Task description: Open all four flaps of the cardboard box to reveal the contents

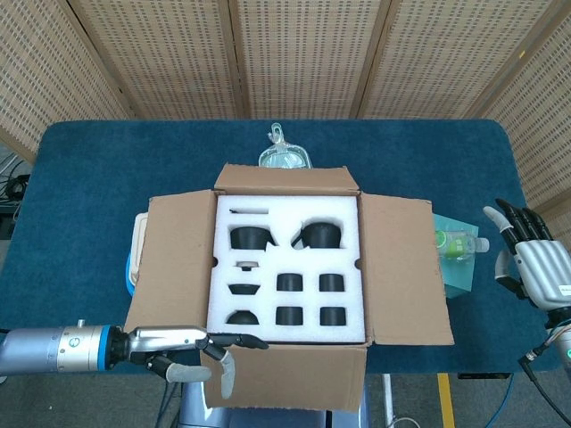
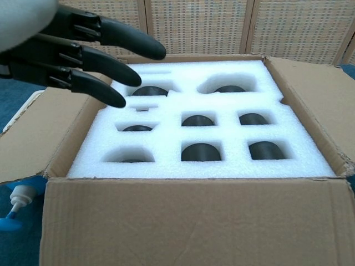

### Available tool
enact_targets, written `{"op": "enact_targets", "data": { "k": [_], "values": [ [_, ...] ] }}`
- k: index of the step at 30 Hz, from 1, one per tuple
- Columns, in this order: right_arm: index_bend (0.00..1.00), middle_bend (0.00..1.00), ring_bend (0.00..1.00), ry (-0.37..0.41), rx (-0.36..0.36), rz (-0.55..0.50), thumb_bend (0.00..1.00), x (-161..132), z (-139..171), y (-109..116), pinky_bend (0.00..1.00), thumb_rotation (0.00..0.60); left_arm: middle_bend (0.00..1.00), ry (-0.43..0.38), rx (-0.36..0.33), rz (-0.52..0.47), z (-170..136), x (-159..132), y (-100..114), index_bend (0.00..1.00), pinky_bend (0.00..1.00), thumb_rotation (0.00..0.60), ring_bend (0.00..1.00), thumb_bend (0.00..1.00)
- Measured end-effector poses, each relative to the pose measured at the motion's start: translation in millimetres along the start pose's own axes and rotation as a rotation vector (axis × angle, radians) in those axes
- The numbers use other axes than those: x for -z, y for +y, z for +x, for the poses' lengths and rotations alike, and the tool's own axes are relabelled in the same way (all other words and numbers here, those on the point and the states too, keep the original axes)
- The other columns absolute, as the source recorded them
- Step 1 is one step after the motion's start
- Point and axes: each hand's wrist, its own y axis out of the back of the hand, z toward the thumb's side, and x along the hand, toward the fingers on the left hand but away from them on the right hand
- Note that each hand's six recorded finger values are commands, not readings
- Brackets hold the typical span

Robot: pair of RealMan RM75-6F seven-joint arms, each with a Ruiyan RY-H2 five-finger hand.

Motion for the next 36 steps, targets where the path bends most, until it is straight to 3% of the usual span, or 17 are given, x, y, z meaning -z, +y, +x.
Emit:
{"op": "enact_targets", "data": {
  "k": [4, 11, 20, 26, 30, 36],
  "values": [
    [0.00, 0.00, 0.00, -0.001, 0.002, -0.003, 0.88, 1.0, -1.0, -0.1, 0.00, 0.600, 0.00, 0.036, -0.094, 0.093, -5.2, 3.4, 10.5, 0.38, 0.00, 0.093, 0.00, 0.37],
    [0.00, 0.00, 0.00, -0.008, 0.003, -0.008, 0.88, 4.5, -1.8, -1.6, 0.00, 0.600, 0.00, 0.108, -0.266, 0.250, -18.8, 12.1, 27.8, 0.20, 0.00, 0.093, 0.00, 0.36],
    [0.00, 0.00, 0.00, -0.019, 0.011, -0.016, 0.88, 9.5, -2.3, -3.3, 0.00, 0.600, 0.00, 0.226, -0.476, 0.448, -44.0, 28.4, 49.5, 0.13, 0.00, 0.091, 0.00, 0.32],
    [0.00, 0.00, 0.00, -0.034, 0.016, -0.003, 0.88, 15.1, -2.7, -5.4, 0.00, 0.600, 0.00, 0.347, -0.628, 0.624, -67.7, 42.9, 63.1, 0.12, 0.00, 0.086, 0.00, 0.31],
    [0.00, 0.00, 0.00, -0.055, 0.023, 0.010, 0.88, 21.1, -2.4, -8.9, 0.00, 0.600, 0.00, 0.460, -0.731, 0.748, -88.2, 54.4, 68.7, 0.12, 0.00, 0.166, 0.00, 0.32],
    [0.00, 0.00, 0.00, -0.078, 0.037, 0.047, 0.88, 27.2, 0.8, -11.9, 0.00, 0.600, 0.00, 0.650, -0.914, 0.893, -128.6, 70.7, 66.8, 0.12, 0.00, 0.210, 0.00, 0.32]
  ]
}}
